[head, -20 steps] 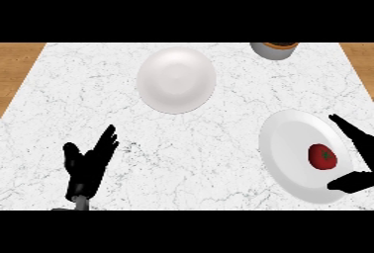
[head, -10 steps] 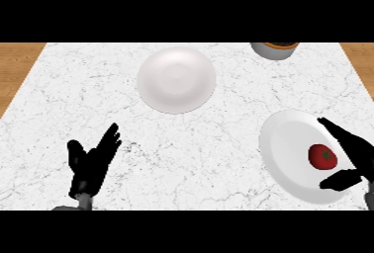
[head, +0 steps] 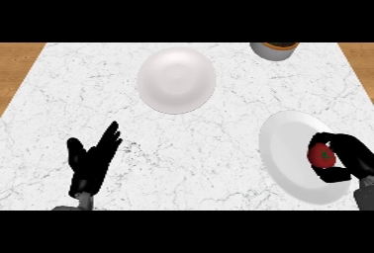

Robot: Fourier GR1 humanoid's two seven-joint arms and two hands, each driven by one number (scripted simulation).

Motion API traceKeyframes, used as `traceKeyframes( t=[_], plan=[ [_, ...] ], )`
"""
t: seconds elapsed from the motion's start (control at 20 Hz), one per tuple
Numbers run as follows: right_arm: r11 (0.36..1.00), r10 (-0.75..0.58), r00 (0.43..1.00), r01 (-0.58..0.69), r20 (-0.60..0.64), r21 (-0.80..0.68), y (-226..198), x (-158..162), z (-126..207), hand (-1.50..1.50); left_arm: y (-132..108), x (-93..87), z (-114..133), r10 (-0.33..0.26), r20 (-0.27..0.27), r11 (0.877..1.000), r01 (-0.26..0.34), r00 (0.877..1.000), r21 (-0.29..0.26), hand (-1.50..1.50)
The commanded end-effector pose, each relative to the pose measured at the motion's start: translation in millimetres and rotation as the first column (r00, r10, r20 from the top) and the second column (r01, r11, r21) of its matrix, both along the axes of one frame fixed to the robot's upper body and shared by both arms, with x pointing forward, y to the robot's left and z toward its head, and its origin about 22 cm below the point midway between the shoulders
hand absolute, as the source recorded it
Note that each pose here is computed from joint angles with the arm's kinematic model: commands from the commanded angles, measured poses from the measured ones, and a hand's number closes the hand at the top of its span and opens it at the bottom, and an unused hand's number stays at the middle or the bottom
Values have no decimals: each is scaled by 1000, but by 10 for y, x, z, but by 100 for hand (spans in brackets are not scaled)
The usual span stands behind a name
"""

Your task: Pick the tomato from the plate and place it in the plate

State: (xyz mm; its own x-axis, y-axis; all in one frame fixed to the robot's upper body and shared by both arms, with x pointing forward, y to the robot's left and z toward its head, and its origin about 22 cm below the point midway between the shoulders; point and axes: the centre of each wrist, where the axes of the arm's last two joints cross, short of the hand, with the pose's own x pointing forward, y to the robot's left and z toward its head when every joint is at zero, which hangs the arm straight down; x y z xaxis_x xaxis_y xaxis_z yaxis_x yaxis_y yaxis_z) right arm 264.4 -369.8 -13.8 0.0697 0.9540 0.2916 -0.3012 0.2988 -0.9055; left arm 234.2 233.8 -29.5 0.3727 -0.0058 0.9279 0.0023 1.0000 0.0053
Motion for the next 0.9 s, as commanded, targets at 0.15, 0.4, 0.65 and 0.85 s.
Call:
traceKeyframes(
  t=[0.15, 0.4, 0.65, 0.85],
  plan=[
    [1000, 6, 987, -6, 158, 1, -188, -12, -17, 150, 69, -68, -3, -6, -2, 1000, 6, 1000, -11, 0],
    [902, 329, 887, -397, 323, 172, 2016, 120, 30, 150, 27, -49, -46, -49, -12, 999, 49, 999, 1, 0],
    [793, 437, 760, -578, 481, 193, 2993, -152, 321, 150, -88, 105, 59, -78, 2, 997, 78, 997, 0, 0],
    [799, 308, 779, -524, 546, 295, 3352, -577, 446, 150, -54, 14, -26, -57, -6, 998, 57, 998, 6, 0]
  ],
)
